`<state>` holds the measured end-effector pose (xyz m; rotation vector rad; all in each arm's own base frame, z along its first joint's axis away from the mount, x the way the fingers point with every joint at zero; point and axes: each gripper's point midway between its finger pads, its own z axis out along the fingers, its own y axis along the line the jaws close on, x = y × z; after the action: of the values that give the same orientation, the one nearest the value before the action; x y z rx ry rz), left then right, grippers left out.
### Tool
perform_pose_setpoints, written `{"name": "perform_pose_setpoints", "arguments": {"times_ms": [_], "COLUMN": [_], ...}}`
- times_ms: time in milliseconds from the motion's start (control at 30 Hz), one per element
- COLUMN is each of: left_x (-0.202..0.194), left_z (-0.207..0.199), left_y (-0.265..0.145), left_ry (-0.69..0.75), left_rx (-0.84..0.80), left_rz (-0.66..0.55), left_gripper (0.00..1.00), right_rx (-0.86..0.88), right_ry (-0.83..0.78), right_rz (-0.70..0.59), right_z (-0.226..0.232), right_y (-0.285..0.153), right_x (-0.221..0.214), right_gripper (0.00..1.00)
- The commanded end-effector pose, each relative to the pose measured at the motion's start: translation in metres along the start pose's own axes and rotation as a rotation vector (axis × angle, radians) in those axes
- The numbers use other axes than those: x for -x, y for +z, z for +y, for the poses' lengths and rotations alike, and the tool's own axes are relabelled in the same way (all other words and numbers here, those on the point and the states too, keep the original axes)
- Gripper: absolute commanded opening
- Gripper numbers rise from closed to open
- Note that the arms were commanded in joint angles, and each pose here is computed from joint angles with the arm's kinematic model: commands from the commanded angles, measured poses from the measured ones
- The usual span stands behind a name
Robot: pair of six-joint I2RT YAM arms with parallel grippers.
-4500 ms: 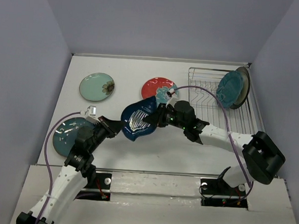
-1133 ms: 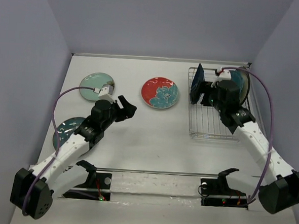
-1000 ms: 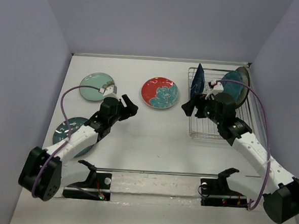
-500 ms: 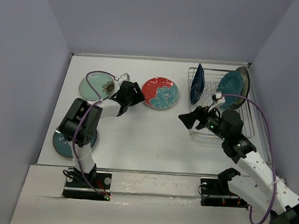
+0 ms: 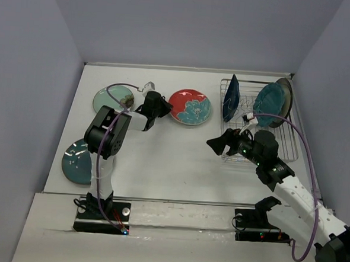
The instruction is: Load the plates into the dish rack
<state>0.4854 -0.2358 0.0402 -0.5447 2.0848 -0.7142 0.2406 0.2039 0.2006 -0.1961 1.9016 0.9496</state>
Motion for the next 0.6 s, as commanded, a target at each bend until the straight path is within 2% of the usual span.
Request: {"name": "perform_pose_setpoints", "arguments": {"times_ms": [0,33,133,300,400,567], "left_x": [0.011,0.025,0.032,0.054,0.058,0.041], "left_z": [0.009,0.000,0.005,-0.018,-0.027,-0.034], "left_y": [-0.004,-0.013,-0.034,-0.097,-0.133,-0.190], "left_ry": [-0.011,-0.020,-0.021,-0.037,-0.051,-0.071], "left_rx": [0.008,-0.021,-0.018,-0.121,-0.183,-0.307], "left_rz": [-0.046,-0.084,-0.111,-0.184,-0.206,-0.177], "left_gripper": [0.06,0.06,0.06,0.06,0.06,0.06], "right_rx": [0.035,0.035,0.029,0.034,0.028,0.013], "right_ry": [-0.019,-0.021,-0.015,0.002,0.019,0.059], "right_rz": [-0.049,-0.049,-0.037,-0.009,-0.001,0.037], "right_z": [0.008,0.008,0.006,0.008,0.008,0.004], "right_y": [0.005,0.006,0.010,0.021,0.028,0.040], "right_x": [0.014,0.015,0.014,0.018,0.022,0.018], "right_gripper": [0.86,0.86,0.86,0.91,0.94,0.96]}}
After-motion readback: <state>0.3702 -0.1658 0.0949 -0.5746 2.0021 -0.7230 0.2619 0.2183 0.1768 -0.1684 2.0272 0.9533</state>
